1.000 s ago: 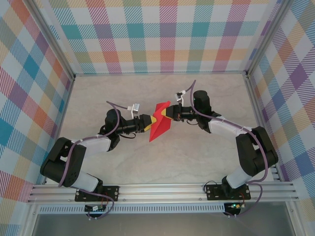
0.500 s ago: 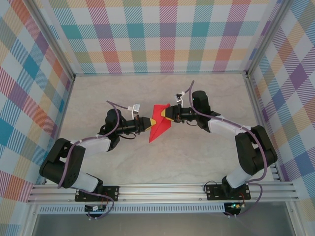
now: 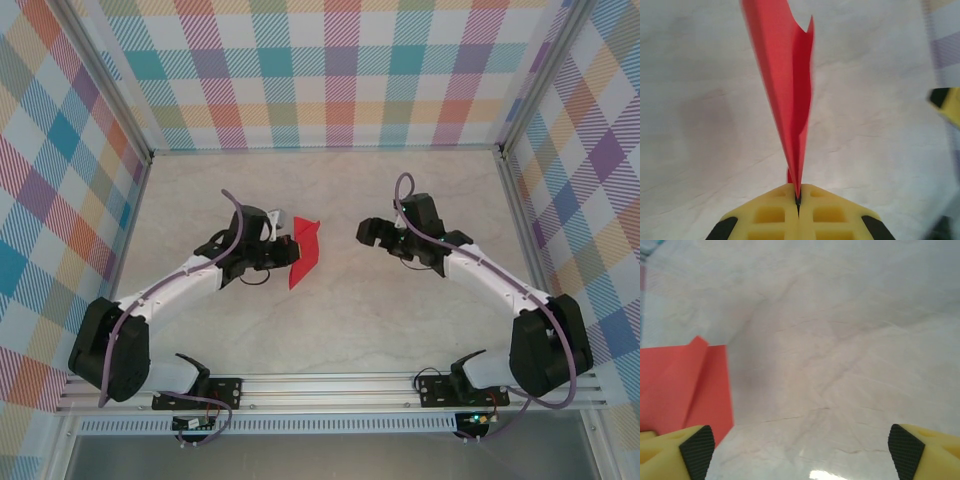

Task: Fold a paper plane with a square sheet of paper (pick it up from the middle)
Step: Turn over the paper at the center of the table.

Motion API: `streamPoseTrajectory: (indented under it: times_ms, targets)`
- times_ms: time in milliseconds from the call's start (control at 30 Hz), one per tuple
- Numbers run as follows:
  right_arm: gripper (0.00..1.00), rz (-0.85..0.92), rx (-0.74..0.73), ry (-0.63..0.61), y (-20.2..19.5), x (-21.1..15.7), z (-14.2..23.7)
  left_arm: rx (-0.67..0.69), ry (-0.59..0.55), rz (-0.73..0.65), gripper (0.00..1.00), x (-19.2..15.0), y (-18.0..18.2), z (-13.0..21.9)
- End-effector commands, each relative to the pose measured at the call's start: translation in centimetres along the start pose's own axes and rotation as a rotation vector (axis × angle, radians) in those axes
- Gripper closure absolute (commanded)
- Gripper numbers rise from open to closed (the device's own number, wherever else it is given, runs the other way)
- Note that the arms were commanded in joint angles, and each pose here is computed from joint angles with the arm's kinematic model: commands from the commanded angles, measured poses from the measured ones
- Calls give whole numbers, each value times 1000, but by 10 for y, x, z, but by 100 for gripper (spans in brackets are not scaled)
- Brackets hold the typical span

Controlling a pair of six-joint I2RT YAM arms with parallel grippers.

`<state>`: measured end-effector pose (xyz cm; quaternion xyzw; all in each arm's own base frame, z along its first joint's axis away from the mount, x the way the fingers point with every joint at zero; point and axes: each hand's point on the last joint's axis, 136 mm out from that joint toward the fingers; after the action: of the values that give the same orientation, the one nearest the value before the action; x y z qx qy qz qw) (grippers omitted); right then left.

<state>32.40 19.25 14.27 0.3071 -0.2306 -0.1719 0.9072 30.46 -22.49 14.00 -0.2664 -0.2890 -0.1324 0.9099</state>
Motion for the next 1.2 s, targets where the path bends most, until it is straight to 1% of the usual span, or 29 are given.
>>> streamPoseTrajectory:
  times_ms: [0,100,300,367,500,600,700,767,833,933,1033,1167]
  targets:
    - [4,-5,-140,-57,-35,0,7,398,137,-148,100,-22,48,17]
    - [2,-20,-168,-86,-43,1,12,598,163,-229,100,-17,61,26]
    - [1,-55,-201,-123,-54,1,19,879,196,-327,100,-12,74,29]
    - [1,-64,-204,-124,-56,0,20,935,212,-352,100,-13,75,25]
    - [1,-78,-217,-119,-61,-3,20,989,247,-392,100,-22,72,6]
    - [1,-86,-225,-118,-63,-3,19,959,278,-385,100,-33,68,-13]
    - [1,-93,-236,-120,-65,-3,19,882,308,-352,93,-48,61,-32]
    - [1,-98,-246,-123,-67,-4,19,818,320,-328,86,-55,54,-43]
    - [2,-105,-256,-122,-69,-4,19,750,328,-301,78,-61,46,-53]
    - [2,-106,-259,-117,-69,-4,18,660,324,-279,68,-63,33,-60]
    - [2,-95,-247,-97,-66,-6,15,582,301,-254,58,-59,23,-58]
    - [5,-60,-196,-32,-53,-14,5,446,243,-201,45,-48,9,-49]
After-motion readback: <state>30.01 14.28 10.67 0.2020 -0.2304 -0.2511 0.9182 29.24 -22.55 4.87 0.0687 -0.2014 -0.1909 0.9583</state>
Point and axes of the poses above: each hand's point on the last joint's axis, 136 mm out from that joint toward the fingers, its own z axis back along the fingers, its own y axis along the line the jaws close on, x = y × z, and after that the axes turned 13 degrees about -z, right-handed
